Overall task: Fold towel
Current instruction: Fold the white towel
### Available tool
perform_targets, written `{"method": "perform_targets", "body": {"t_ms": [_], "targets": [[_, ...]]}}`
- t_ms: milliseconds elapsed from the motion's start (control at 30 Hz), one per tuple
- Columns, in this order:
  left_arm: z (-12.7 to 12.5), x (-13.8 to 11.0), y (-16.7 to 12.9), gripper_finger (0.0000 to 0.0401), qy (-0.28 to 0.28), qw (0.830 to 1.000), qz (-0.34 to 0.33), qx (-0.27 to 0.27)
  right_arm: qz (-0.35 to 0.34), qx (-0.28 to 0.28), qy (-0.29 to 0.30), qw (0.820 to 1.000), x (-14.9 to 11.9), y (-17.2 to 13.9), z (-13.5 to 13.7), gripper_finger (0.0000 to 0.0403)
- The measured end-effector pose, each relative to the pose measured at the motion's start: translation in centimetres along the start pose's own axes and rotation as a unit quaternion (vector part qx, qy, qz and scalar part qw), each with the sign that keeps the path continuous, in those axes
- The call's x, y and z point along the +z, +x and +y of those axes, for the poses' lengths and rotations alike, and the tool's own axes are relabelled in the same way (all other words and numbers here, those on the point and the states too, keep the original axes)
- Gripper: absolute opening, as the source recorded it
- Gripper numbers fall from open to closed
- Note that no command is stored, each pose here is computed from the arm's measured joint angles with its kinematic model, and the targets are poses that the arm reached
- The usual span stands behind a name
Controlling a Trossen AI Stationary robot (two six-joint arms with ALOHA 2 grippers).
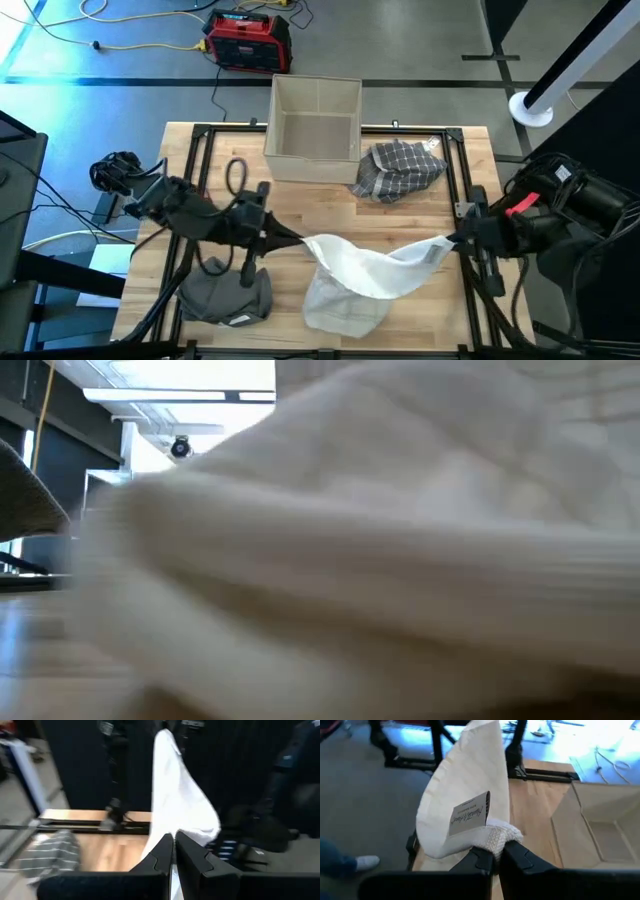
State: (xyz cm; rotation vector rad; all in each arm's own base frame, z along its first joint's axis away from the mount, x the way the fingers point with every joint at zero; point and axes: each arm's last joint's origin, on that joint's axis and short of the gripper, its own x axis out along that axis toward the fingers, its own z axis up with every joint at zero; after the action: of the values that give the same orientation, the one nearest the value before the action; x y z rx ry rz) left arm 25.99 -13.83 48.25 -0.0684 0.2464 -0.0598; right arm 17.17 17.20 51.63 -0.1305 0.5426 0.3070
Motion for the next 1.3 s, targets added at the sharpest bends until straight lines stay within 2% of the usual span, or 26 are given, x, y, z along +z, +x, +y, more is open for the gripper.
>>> {"method": "perform_targets", "body": {"t_ms": [233,333,500,600,733,833,900,1033,1100,1167,1233,1300], "targets": [[1.2,-0.3,1.0,0.0003,0.021,0.996,0.029,-0.076,-0.048,0.081,-0.017,0.995,1.4,4.3,-1.0,0.0000],[1.7,-0.6,0.3,0.0003,0.045,0.993,0.052,-0.092,-0.044,0.058,-0.016,0.997,1.5,5.4,-3.1,0.0000],[2.6,-1.1,-1.3,0.0003,0.082,0.986,0.101,-0.101,-0.058,0.077,0.001,0.995,2.1,6.2,-7.8,0.0000],[3.3,-1.4,-2.7,0.0003,0.107,0.982,0.125,-0.097,-0.042,0.060,0.018,0.997,1.7,6.0,-10.1,0.0000],[4.4,-0.7,-5.3,0.0003,0.155,0.977,0.102,-0.103,-0.009,0.010,0.034,0.999,0.6,3.9,-11.8,0.0000],[5.7,-0.3,-7.0,0.0003,0.165,0.978,0.092,-0.092,0.004,-0.051,0.042,0.998,-0.4,0.9,-12.2,0.0000],[6.6,-0.2,-7.8,0.0003,0.158,0.981,0.089,-0.070,-0.010,-0.092,0.048,0.995,-1.0,-1.5,-12.1,0.0000],[7.8,-0.4,-8.4,0.0003,0.135,0.984,0.110,-0.033,-0.080,-0.147,0.037,0.985,-1.2,-5.7,-11.7,0.0000],[8.1,-0.8,-8.6,0.0003,0.124,0.984,0.131,0.003,-0.116,-0.173,0.033,0.978,-1.4,-7.7,-11.5,0.0000],[8.4,-0.9,-8.6,0.0003,0.108,0.983,0.134,0.063,-0.151,-0.198,0.032,0.968,-1.7,-9.7,-11.5,0.0000],[8.7,-0.8,-8.6,0.0003,0.094,0.981,0.122,0.118,-0.184,-0.222,0.035,0.957,-2.0,-11.7,-11.5,0.0000],[8.7,-0.2,-8.3,0.0003,0.110,0.980,0.093,0.137,-0.203,-0.239,0.035,0.949,-2.2,-12.8,-11.7,0.0000]]}}
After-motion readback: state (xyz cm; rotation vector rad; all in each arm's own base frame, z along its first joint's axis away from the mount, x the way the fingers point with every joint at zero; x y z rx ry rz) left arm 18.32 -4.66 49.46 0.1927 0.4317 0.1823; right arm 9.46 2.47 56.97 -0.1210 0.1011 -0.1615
